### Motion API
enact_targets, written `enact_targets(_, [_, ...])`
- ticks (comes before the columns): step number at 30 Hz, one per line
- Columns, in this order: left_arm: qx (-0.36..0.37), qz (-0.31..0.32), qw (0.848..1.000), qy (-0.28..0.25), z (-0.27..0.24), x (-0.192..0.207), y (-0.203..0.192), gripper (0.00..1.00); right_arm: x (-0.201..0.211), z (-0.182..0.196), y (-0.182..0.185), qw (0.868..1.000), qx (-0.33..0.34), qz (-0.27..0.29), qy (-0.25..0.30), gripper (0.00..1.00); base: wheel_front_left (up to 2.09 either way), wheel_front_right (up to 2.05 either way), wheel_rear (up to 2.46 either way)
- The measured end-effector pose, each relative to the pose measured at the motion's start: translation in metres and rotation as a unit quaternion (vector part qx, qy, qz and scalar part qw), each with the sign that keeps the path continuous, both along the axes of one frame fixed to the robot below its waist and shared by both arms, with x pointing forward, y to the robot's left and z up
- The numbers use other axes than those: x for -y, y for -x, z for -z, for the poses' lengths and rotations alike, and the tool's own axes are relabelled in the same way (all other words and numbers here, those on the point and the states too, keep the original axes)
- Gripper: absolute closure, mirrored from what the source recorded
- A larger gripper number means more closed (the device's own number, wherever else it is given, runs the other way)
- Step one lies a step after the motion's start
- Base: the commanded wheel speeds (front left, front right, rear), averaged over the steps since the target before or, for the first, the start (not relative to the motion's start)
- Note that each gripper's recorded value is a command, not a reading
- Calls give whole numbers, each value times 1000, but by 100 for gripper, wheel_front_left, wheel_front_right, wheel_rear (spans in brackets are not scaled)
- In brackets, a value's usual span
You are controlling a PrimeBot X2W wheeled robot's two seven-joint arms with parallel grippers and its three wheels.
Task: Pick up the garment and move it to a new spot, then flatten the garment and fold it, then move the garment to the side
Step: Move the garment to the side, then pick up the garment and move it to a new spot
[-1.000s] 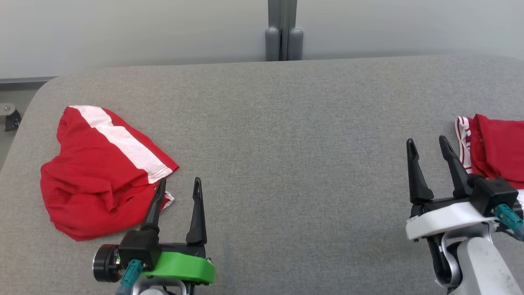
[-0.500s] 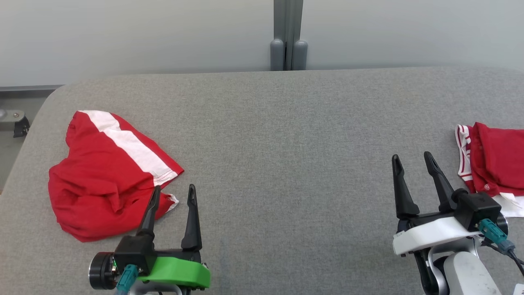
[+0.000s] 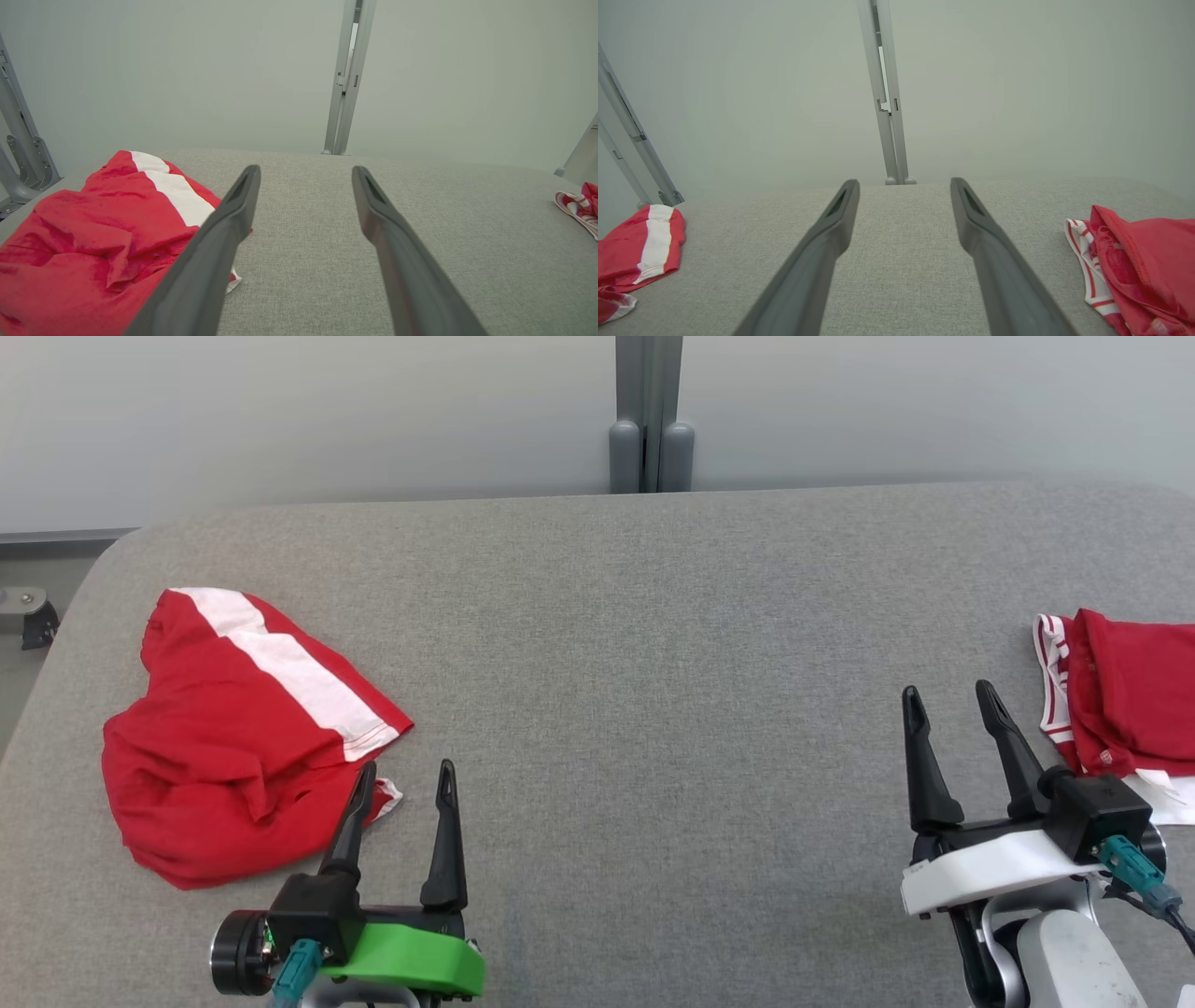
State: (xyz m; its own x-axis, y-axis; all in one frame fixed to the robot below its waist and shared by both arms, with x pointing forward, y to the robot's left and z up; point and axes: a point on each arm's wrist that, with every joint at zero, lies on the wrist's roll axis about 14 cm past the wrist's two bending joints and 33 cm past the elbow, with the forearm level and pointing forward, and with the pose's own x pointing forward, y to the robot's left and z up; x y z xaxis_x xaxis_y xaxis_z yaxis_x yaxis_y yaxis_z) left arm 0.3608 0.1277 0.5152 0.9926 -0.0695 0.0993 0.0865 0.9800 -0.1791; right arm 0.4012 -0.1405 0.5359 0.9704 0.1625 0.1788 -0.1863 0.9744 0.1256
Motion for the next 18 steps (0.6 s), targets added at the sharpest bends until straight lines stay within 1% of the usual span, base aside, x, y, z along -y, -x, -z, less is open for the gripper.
enact_targets(4, [-2, -7, 1000, -1, 1, -4, 1, 0, -6, 4, -2, 1000, -5, -8, -1, 0, 0, 0, 0])
enact_targets(9, [-3, -25, 1000, -2, 2, -16, 4, 0, -25, 11, -5, 999, -16, -35, -1, 0, 0, 0, 0])
enact_targets(12, [-3, -45, 999, -2, 1, -27, 7, 0, -42, 16, -8, 998, -23, -60, -1, 0, 0, 0, 0])
enact_targets(15, [-2, -74, 997, 12, -1, -44, 11, 0, -60, 20, -11, 996, -28, -85, 2, 0, 0, 0, 0])
enact_targets(18, [-3, -94, 996, 9, -1, -56, 17, 0, -76, 23, -14, 994, -32, -106, 2, 0, 0, 0, 0])
